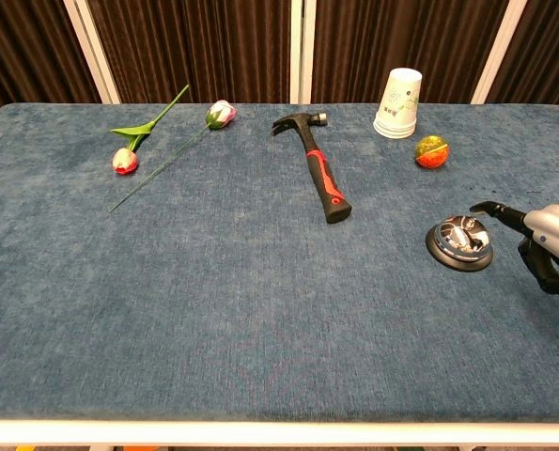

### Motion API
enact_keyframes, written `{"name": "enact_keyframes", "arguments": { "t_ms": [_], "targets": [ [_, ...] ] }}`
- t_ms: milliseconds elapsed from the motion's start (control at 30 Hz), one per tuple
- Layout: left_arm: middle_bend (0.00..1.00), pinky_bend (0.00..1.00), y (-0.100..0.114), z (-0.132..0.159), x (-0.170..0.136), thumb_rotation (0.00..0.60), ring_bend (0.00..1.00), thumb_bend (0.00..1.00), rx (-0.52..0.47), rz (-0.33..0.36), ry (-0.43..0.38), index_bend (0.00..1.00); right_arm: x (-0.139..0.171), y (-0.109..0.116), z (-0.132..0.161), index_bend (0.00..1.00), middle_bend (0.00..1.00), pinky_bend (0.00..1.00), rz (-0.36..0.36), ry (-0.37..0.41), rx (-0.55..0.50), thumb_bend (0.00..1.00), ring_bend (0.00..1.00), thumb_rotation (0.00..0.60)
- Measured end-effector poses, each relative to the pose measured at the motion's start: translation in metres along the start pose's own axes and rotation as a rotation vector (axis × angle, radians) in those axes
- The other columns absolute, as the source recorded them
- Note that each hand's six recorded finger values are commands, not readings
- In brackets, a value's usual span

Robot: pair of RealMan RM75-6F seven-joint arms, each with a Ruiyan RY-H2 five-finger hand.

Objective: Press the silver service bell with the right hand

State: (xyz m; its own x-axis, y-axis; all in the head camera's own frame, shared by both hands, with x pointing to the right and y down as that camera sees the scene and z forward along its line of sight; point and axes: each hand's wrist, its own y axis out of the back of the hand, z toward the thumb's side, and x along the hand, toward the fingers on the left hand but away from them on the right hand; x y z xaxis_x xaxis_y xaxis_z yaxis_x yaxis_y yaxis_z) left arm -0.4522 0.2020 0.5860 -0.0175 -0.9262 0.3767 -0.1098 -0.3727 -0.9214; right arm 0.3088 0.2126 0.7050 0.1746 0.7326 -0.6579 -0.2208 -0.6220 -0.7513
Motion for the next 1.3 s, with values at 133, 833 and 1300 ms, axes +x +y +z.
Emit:
{"name": "enact_keyframes", "arguments": {
  "t_ms": [133,833,1300],
  "targets": [
    [0.05,0.15,0.000,-0.001,0.000,0.600,0.00,0.11,-0.003,0.002,0.002,0.09,0.000,-0.005,0.003,0.00,0.86,0.67,0.018,0.000,0.012,1.00,0.76,0.600],
    [0.05,0.15,0.000,0.001,0.000,0.600,0.00,0.11,0.001,-0.002,-0.003,0.09,0.001,-0.010,-0.003,0.00,0.87,0.67,0.041,-0.012,-0.012,1.00,0.76,0.600],
    [0.05,0.15,-0.001,0.002,0.000,0.600,0.00,0.11,0.000,-0.001,-0.007,0.09,0.004,0.001,-0.003,0.00,0.86,0.67,-0.010,-0.011,-0.023,1.00,0.76,0.600]
  ]
}}
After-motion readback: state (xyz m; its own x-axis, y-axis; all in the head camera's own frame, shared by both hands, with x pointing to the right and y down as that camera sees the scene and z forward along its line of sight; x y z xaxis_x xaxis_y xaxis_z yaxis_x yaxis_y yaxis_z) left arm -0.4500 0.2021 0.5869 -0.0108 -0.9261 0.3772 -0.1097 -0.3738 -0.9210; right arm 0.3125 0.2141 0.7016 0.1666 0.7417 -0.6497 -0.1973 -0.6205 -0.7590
